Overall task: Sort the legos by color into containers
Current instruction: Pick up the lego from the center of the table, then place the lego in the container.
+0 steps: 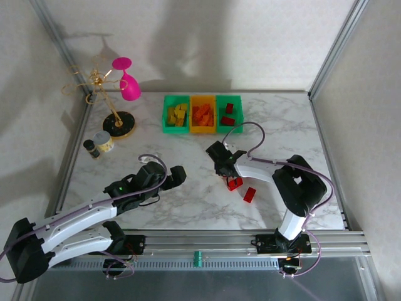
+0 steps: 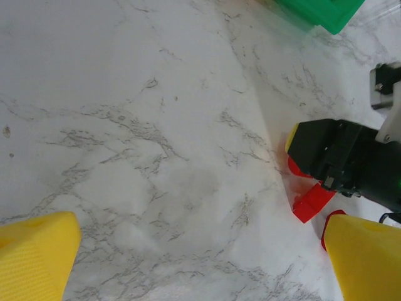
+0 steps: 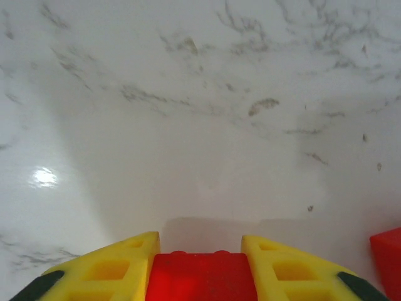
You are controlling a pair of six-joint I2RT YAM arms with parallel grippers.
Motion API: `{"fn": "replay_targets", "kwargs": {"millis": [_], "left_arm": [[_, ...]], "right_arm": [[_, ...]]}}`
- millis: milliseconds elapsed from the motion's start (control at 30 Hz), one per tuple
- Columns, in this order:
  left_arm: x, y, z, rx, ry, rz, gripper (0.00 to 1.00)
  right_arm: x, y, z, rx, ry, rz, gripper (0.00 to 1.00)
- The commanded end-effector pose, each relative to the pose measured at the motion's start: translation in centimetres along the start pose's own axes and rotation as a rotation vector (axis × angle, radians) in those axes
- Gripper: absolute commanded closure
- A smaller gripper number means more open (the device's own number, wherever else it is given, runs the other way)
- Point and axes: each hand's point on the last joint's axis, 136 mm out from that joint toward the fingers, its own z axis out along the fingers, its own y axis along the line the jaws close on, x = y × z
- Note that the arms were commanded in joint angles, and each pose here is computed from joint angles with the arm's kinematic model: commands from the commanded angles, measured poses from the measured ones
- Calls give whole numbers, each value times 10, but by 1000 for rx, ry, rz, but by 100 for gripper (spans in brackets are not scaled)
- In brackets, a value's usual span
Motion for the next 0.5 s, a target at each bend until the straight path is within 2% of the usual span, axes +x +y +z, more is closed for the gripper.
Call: {"fn": "replay_targets", "kwargs": {"millis": [0,300,467], "left_arm": [[-14,-15,-4,10,-35,28,0],[-31,-40,6,11,-66,55,0],[-37,-55,20,11,-61,75,0]], "right_arm": [[-48,8,-23,-64,-112,29,69],[-158,-19,-36,-67,-321,99,70],[-218,-38,-25,-70,-407,128,69]]}}
